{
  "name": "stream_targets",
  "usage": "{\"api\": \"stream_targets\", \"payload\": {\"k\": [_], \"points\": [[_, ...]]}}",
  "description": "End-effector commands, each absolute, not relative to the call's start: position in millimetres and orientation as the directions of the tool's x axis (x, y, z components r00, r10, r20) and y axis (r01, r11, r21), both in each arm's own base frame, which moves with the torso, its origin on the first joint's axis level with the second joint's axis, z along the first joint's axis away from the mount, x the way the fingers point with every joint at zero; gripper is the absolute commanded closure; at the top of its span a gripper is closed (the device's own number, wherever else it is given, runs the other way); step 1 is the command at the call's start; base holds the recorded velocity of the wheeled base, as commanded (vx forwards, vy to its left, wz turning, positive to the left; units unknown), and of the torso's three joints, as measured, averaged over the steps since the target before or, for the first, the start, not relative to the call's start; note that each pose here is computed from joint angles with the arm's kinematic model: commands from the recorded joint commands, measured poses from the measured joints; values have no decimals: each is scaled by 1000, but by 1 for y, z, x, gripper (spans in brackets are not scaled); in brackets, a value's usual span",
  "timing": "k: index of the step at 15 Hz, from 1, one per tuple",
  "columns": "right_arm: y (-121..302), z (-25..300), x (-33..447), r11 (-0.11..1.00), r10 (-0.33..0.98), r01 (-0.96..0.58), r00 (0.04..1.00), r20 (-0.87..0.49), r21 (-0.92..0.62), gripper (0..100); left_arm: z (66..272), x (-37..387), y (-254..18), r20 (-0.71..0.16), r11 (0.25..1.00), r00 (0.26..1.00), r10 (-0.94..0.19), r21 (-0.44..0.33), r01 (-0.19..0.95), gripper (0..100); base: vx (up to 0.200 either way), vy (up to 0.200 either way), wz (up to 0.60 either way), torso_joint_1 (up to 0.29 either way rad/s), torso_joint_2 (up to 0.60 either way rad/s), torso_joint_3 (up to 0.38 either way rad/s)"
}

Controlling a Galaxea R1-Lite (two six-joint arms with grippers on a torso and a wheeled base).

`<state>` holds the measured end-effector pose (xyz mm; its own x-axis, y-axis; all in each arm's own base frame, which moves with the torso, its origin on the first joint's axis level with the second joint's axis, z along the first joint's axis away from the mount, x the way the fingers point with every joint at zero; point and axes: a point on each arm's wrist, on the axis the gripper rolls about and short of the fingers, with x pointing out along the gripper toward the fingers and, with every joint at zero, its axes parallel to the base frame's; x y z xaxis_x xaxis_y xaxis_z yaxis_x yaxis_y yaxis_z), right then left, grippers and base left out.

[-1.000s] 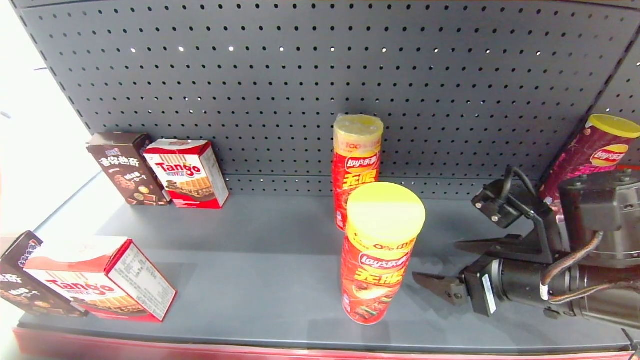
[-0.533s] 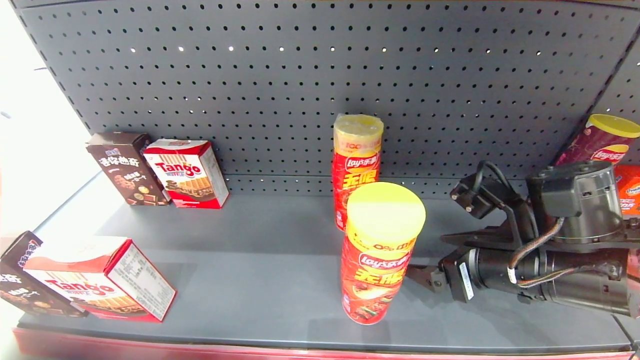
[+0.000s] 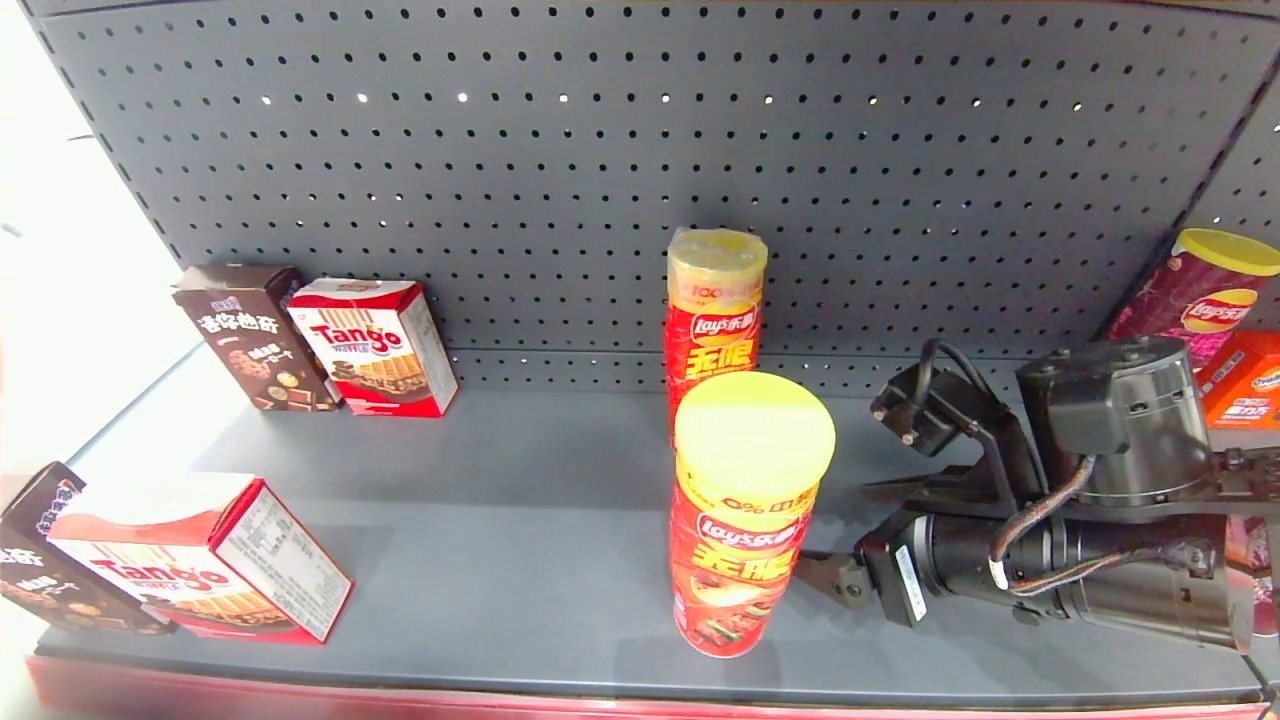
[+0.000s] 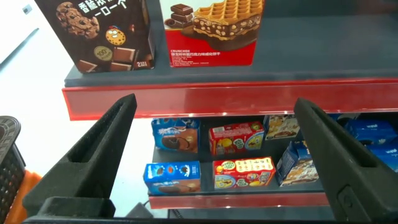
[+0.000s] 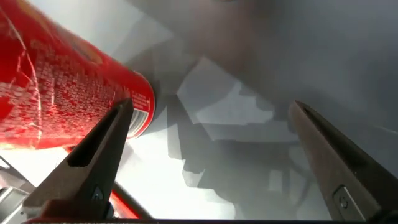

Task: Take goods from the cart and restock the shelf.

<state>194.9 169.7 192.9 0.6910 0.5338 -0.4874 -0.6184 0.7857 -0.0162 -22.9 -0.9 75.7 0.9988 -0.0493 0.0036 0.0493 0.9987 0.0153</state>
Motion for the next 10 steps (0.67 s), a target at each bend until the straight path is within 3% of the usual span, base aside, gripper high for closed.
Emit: {"api": "stream_targets", "payload": {"k": [1, 10], "points": [[171, 193, 192, 780, 540, -626, 686, -487, -16, 0, 76, -23, -1, 2, 999, 999, -49, 15, 49, 0, 0, 0, 0, 0, 0, 0], [154, 191, 179, 790, 530, -613, 695, -485, -16, 0, 76, -23, -1, 3, 999, 999, -48, 14, 47, 0, 0, 0, 0, 0, 0, 0]]}}
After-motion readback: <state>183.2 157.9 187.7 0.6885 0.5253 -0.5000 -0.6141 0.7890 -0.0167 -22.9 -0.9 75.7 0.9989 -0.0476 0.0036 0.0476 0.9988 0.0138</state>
